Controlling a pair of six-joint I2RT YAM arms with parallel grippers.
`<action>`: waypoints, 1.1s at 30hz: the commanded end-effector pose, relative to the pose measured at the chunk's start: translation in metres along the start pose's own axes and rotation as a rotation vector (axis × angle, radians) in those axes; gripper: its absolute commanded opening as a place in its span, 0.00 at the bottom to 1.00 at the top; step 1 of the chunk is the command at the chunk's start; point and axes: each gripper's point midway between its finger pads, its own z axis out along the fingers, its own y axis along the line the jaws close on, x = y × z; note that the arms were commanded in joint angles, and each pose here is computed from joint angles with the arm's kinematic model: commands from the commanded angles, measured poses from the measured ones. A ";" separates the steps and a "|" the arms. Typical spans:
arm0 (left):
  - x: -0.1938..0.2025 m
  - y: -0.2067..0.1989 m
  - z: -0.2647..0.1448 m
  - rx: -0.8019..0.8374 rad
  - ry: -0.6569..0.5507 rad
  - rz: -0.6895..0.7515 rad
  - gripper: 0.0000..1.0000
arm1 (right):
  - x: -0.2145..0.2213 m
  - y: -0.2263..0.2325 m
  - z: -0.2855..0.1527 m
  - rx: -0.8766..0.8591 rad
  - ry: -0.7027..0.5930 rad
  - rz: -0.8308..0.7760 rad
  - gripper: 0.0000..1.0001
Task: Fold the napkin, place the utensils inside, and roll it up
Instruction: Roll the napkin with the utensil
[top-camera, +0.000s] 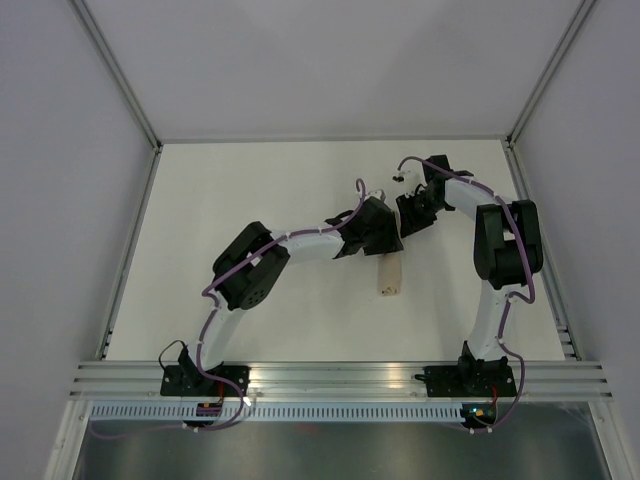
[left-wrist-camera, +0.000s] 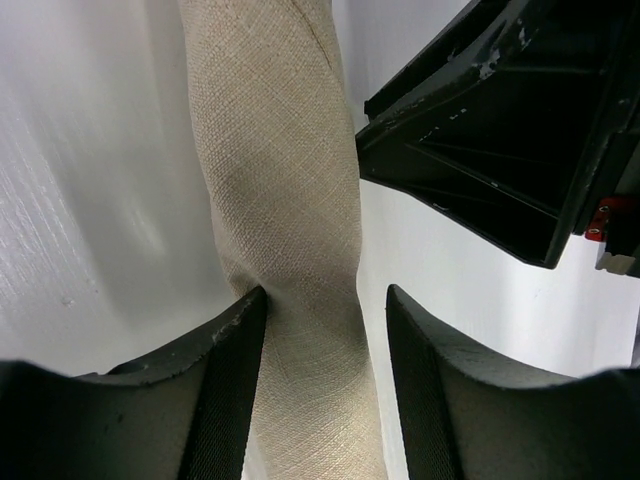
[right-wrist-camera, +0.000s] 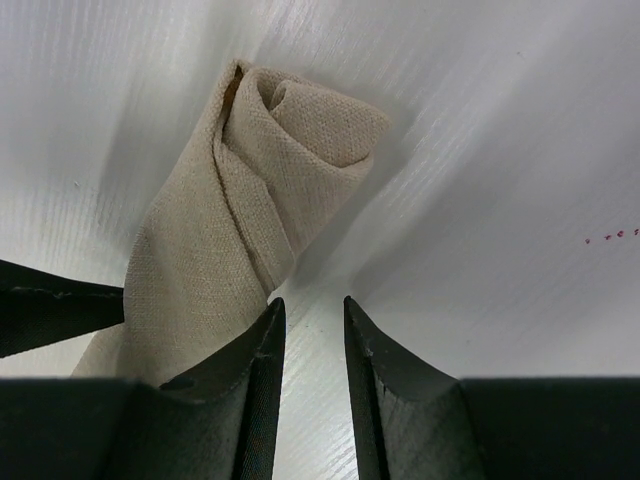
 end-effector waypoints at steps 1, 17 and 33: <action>-0.010 0.002 -0.008 -0.007 -0.017 0.045 0.59 | -0.011 -0.004 -0.010 0.053 -0.018 0.020 0.36; -0.038 -0.026 -0.040 0.044 -0.054 0.165 0.63 | -0.017 0.005 -0.028 0.045 -0.055 0.010 0.35; -0.027 0.030 -0.027 -0.180 -0.003 0.242 0.50 | -0.017 0.012 -0.040 0.036 -0.078 -0.006 0.34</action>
